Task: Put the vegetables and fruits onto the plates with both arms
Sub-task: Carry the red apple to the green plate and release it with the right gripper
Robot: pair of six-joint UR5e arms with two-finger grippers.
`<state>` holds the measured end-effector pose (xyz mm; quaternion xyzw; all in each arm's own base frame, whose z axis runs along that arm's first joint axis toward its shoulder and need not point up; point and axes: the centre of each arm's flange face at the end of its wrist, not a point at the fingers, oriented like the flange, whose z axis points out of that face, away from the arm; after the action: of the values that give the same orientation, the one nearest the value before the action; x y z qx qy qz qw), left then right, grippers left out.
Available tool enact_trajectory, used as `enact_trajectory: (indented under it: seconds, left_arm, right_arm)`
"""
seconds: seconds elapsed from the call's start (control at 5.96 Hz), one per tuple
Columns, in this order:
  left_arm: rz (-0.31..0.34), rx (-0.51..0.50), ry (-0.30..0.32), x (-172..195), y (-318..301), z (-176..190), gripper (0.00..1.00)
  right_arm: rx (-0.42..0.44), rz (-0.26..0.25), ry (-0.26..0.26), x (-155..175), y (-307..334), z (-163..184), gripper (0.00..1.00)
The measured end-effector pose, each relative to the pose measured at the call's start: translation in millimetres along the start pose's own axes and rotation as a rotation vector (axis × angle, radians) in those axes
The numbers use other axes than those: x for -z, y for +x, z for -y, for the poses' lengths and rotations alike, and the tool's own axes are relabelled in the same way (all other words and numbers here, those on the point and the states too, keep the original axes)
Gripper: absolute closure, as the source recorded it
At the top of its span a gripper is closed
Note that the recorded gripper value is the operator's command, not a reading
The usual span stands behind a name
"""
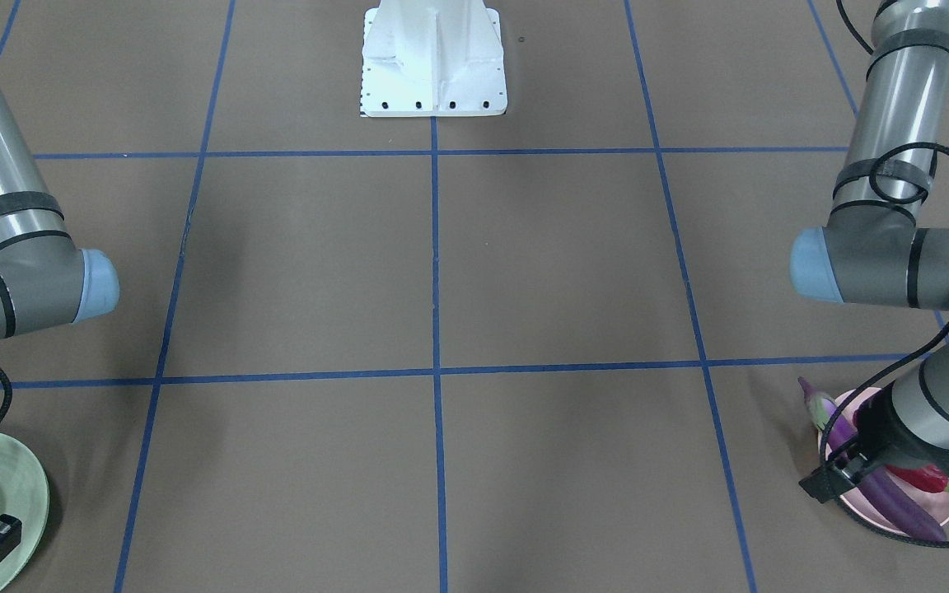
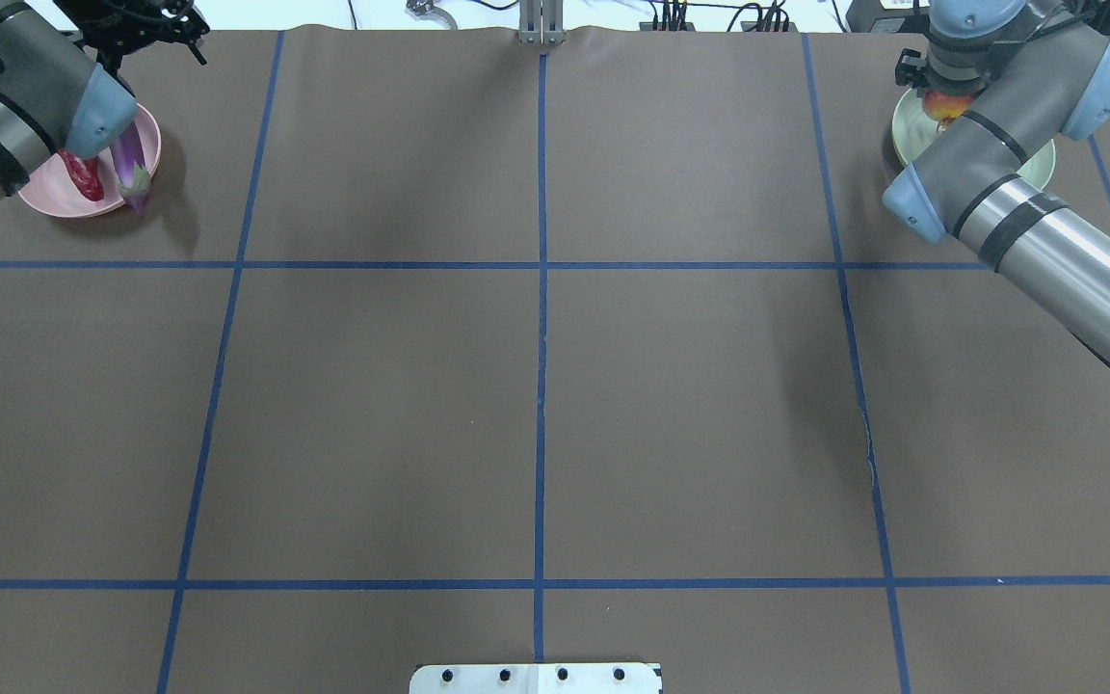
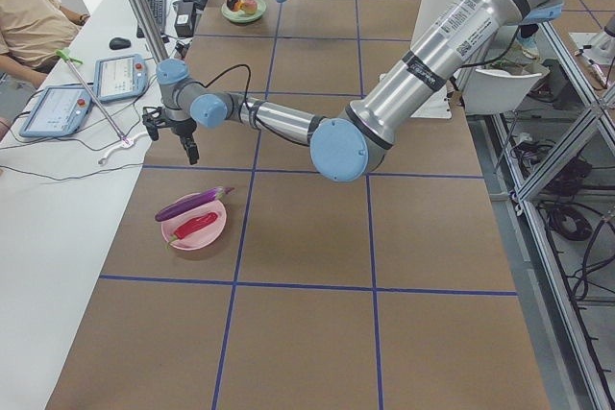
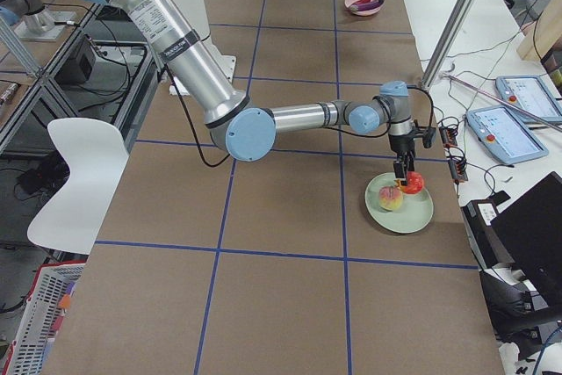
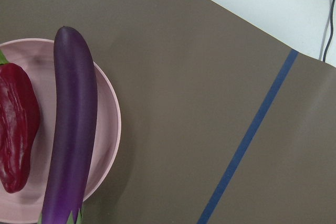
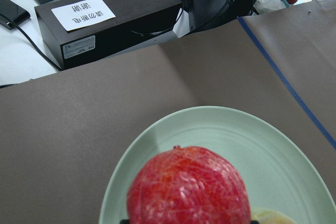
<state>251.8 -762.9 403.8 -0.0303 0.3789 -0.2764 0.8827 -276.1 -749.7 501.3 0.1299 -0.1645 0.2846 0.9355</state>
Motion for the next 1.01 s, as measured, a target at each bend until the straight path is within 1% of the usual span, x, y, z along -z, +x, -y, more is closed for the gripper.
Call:
enact_trajectory:
  seconds: [0.17, 0.34, 0.5, 0.67, 0.84, 1.01]
  left_arm:
    - [0.001, 0.001, 0.000, 1, 0, 0, 0.00]
    - [0.006, 0.005, -0.003, 4, 2, -3, 0.00]
    - [0.005, 0.005, -0.005, 13, 6, -7, 0.00]
    - [-0.012, -0.011, -0.012, 21, -1, -17, 0.00]
    - [-0.047, -0.071, -0.026, 30, -27, -38, 0.00]
    - [-0.079, -0.176, -0.033, 41, -62, -62, 0.00]
  right_arm:
    - [0.021, 0.000, 0.005, 1, 3, 5, 0.00]
    - [0.047, 0.005, 0.012, 5, 12, 18, 0.00]
    - [0.089, 0.030, -0.003, 12, 35, 35, 0.00]
    - [0.129, 0.079, -0.043, 21, 64, 48, 0.00]
    - [0.166, 0.149, -0.095, 33, 96, 54, 0.00]
    - [0.205, 0.221, -0.147, 45, 126, 51, 0.00]
